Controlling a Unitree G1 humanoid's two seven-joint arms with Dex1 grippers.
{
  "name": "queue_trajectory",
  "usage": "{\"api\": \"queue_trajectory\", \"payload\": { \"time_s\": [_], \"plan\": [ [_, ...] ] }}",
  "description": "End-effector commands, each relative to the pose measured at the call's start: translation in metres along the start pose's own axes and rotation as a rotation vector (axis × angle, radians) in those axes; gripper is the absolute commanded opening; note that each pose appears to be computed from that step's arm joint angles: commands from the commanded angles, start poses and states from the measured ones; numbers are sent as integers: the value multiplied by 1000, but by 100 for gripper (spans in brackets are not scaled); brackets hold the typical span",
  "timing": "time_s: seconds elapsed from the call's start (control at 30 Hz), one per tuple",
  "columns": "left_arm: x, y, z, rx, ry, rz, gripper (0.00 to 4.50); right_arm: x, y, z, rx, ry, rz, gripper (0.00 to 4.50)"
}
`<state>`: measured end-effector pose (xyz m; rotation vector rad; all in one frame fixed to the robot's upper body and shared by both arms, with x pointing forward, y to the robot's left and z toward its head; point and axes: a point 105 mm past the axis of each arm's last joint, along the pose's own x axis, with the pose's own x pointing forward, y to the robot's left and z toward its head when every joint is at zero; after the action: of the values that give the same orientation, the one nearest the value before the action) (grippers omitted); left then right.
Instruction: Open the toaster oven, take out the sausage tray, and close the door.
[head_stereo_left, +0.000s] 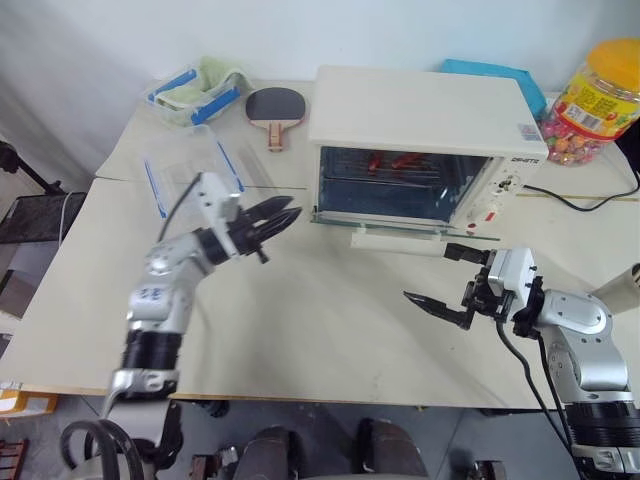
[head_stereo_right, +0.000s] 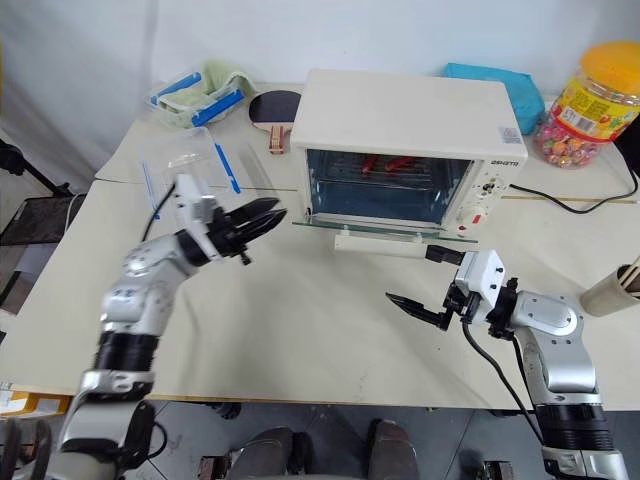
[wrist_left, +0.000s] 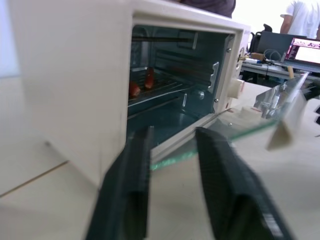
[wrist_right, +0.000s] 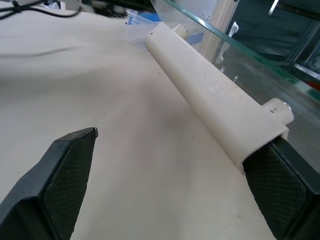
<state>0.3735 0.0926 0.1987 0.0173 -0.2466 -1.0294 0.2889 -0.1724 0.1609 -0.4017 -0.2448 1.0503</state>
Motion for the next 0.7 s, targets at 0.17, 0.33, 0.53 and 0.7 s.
{"api": "queue_trajectory", "payload": {
  "time_s": [0.17,0.33,0.53,0.7],
  "plan": [
    [46,-1,2,74,-26,-8,1,-6,4,3,-61,-12,-18,450],
    [49,-18,-12,102,27,-111,1,-19,6,-5,-53,30,-99,450],
    [36,-28,-31,72,80,-156,1,-70,34,-17,30,131,-301,450],
    [22,-39,-51,67,142,-193,1,-107,46,-18,44,242,-414,450]
  ]
}}
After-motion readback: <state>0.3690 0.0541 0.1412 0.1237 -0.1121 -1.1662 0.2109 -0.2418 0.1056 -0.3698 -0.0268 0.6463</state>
